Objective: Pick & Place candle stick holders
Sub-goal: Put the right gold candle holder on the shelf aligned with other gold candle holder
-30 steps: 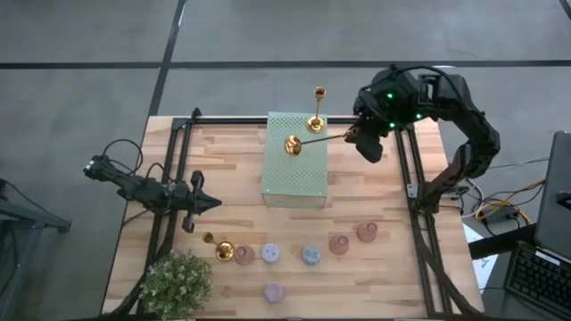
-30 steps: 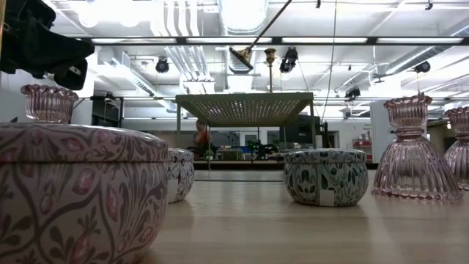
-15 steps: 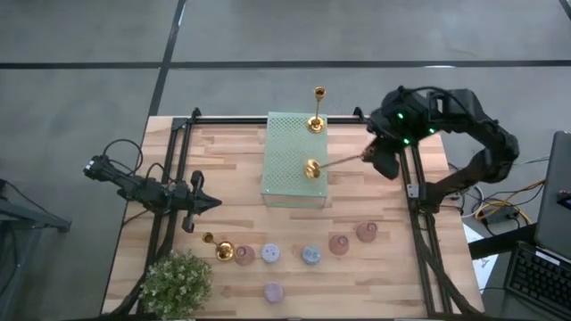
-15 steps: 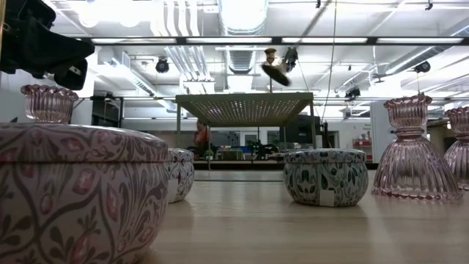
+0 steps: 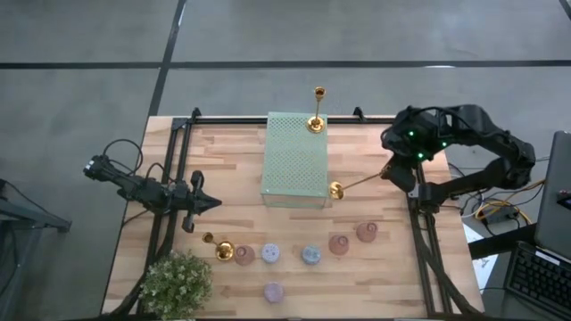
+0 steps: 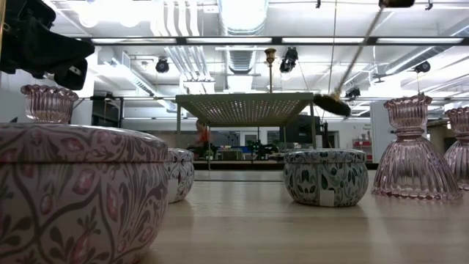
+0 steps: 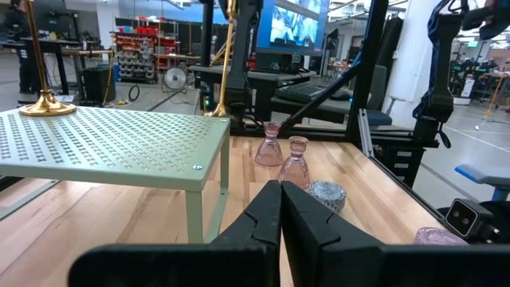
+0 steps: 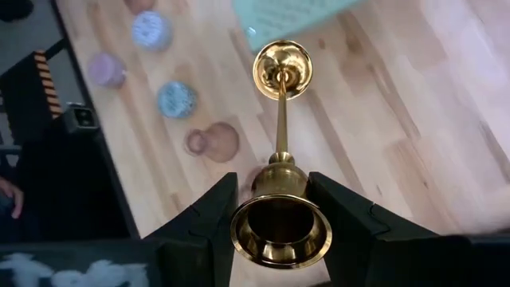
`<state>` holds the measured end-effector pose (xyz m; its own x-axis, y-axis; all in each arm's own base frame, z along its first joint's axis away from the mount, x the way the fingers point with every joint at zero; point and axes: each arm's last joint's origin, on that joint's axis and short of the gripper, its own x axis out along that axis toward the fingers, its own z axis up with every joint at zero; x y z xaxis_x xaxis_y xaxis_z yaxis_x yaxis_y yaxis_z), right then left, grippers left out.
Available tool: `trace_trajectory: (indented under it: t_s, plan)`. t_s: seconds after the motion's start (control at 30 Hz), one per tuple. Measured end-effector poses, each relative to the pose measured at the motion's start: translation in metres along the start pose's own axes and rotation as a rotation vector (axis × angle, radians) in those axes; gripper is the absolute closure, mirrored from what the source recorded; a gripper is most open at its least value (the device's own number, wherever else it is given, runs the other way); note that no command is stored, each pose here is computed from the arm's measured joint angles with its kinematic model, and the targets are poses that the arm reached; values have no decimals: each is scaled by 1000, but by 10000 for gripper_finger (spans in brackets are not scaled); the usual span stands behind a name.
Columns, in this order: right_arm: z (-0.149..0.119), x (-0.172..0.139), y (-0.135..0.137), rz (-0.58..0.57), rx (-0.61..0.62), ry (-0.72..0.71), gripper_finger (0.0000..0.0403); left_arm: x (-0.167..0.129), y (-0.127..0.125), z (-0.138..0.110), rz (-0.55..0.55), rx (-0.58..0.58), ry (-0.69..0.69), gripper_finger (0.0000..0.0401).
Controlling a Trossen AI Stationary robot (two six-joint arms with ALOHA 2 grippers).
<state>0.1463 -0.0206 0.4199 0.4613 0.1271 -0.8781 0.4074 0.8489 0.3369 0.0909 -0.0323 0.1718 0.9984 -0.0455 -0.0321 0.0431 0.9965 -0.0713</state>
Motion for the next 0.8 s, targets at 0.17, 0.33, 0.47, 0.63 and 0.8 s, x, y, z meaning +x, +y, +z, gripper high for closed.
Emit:
trace_trajectory:
  t_s: [0.17, 0.33, 0.47, 0.63, 0.8]
  plan:
    - [-5, 19, -8, -71, 26, 57, 268, 0, 0, 0, 0, 0, 0, 389]
    - [-1, 40, -13, -163, 40, 116, 268, 0, 0, 0, 0, 0, 0, 389]
    - [9, 55, -12, -183, 42, 169, 268, 0, 0, 0, 0, 0, 0, 389]
    - [21, 71, -11, -204, 20, 230, 268, 0, 0, 0, 0, 0, 0, 389]
    - [31, 89, -11, -221, 0, 294, 261, 0, 0, 0, 0, 0, 0, 389]
